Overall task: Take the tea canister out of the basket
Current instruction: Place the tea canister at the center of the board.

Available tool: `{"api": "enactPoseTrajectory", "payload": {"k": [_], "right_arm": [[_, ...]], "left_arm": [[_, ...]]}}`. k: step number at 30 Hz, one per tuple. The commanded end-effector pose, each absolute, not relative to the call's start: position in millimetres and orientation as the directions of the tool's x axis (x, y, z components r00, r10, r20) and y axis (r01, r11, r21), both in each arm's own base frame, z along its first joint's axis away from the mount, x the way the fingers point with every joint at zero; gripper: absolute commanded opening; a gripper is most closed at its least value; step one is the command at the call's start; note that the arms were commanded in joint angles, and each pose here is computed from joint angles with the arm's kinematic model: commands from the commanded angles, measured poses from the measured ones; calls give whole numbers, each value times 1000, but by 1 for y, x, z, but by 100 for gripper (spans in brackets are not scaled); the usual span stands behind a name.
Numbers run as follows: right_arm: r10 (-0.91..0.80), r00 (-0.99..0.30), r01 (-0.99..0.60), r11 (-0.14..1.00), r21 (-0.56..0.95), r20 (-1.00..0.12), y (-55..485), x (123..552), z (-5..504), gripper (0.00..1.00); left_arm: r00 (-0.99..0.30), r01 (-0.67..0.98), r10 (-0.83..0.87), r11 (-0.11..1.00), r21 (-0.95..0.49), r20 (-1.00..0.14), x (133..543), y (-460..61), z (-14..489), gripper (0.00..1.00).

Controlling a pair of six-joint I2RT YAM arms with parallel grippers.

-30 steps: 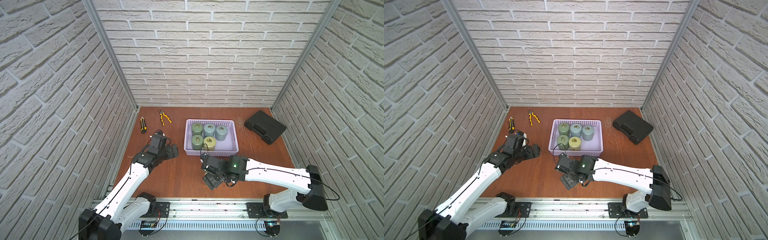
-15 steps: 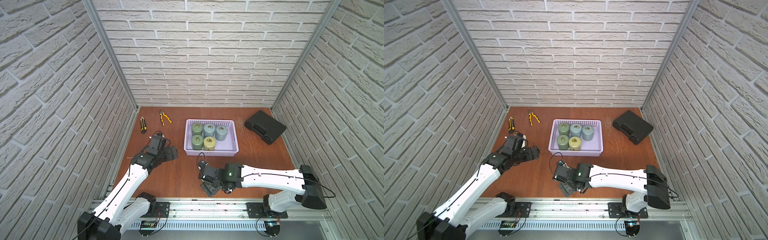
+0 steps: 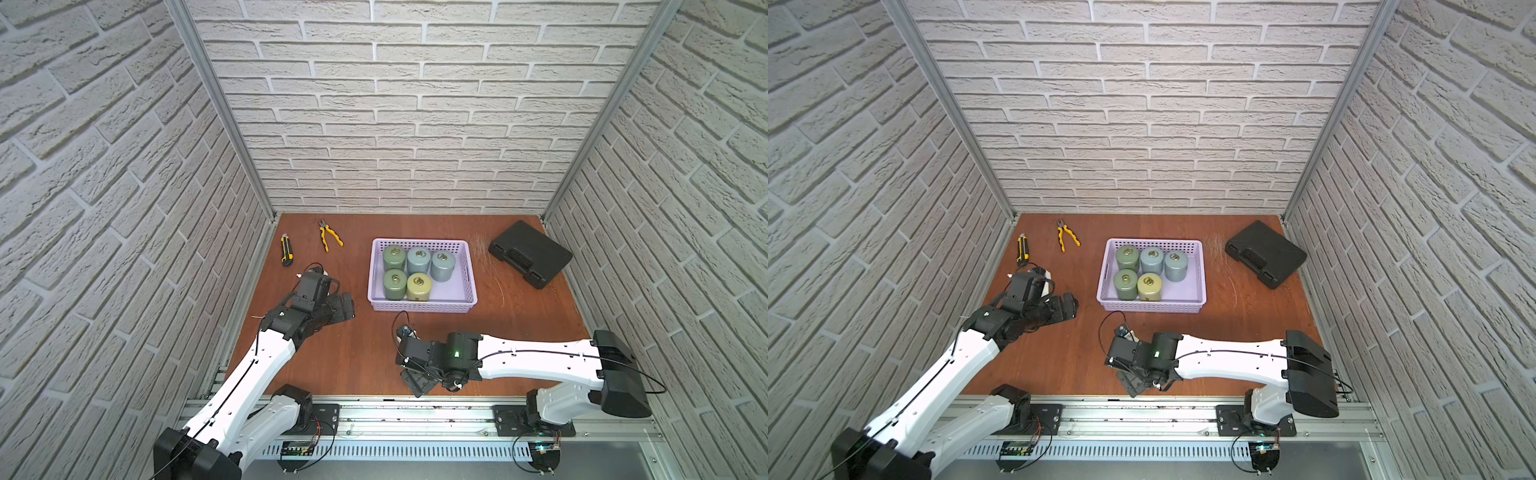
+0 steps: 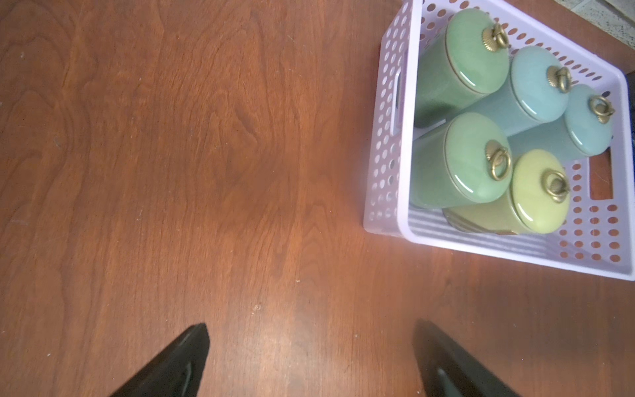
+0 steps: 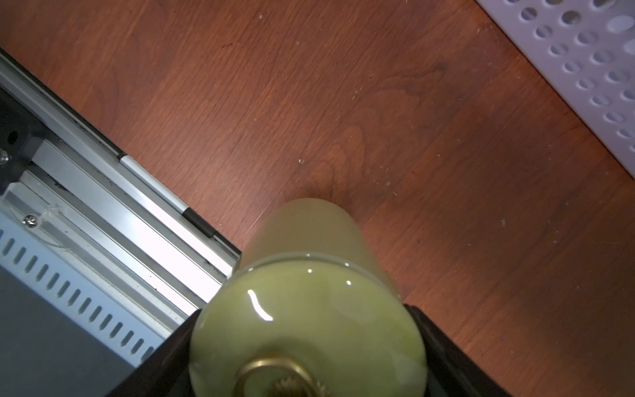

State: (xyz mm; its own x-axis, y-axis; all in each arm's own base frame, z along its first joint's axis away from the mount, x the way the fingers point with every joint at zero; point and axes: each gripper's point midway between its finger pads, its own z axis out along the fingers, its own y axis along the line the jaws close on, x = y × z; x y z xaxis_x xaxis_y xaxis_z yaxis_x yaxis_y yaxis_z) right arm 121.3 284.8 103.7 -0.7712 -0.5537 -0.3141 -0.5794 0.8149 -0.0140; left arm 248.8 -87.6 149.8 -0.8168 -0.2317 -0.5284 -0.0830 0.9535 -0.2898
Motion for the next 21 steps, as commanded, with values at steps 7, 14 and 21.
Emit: {"api": "enactPoseTrajectory", "payload": {"k": [7, 14, 21], "right_arm": [[-531, -769, -572, 820, 10, -356, 297, 124, 99, 41], [-535, -770, -572, 820, 4, -348, 296, 123, 91, 41], [-534, -775, -568, 823, 2, -337, 295, 123, 85, 42]], "left_arm": [[-815, -86, -242, 949, -303, -527, 249, -88, 149, 98], [-813, -85, -243, 948, -306, -529, 249, -88, 150, 98], [-813, -89, -247, 948, -307, -527, 249, -88, 150, 98]]}}
